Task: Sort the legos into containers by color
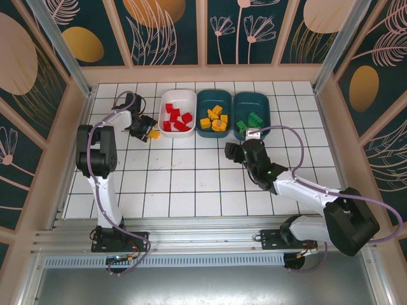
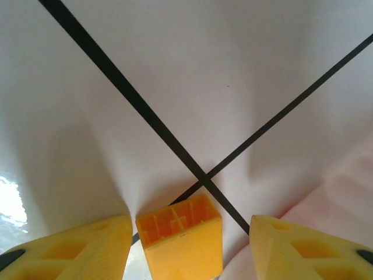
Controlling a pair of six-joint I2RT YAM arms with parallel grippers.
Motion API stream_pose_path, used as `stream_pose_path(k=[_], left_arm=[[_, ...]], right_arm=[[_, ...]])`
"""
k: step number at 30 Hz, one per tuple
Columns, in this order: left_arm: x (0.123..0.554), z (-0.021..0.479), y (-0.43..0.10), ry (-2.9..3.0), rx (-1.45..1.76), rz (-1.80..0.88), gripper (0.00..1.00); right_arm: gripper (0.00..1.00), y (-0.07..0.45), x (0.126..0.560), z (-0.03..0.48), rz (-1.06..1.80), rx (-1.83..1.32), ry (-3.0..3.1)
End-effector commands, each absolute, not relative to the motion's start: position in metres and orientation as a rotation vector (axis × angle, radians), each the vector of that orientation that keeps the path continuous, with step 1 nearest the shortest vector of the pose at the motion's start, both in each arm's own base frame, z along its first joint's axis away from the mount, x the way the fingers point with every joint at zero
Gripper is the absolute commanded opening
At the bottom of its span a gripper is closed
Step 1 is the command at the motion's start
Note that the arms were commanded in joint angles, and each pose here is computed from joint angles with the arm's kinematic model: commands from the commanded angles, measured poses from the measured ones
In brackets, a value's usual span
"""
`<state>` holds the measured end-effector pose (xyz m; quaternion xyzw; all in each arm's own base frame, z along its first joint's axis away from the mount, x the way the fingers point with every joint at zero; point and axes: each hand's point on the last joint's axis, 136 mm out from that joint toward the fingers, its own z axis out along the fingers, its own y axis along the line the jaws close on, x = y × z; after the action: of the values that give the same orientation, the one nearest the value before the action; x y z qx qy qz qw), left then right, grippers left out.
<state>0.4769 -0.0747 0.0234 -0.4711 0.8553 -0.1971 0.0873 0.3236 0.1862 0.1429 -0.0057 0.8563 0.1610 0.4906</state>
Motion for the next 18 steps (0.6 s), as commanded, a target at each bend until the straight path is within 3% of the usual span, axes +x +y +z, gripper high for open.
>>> stream_pose_path(k=[1,4,7,18], left_arm=[[0.462,0.01,-0.076,2.611,-1.445,-0.555,0.56],[0.461,0.007,-0.075,2.622,-1.428,-0.543,0.4],[0.461,0.004,-0.074,2.629,-1.414,-0.534,0.33],[0.455,0.009,-0.072,2.653,-1.363,-0.508,0.31]], right_arm=[[0.77,0.189,0.329,0.163,0.397,-0.001,2.024],[0.77,0.19,0.33,0.162,0.399,-0.004,2.029],[0.77,0.19,0.33,0.161,0.397,-0.005,2.033],[0.77,0.19,0.33,0.161,0.395,-0.008,2.034]])
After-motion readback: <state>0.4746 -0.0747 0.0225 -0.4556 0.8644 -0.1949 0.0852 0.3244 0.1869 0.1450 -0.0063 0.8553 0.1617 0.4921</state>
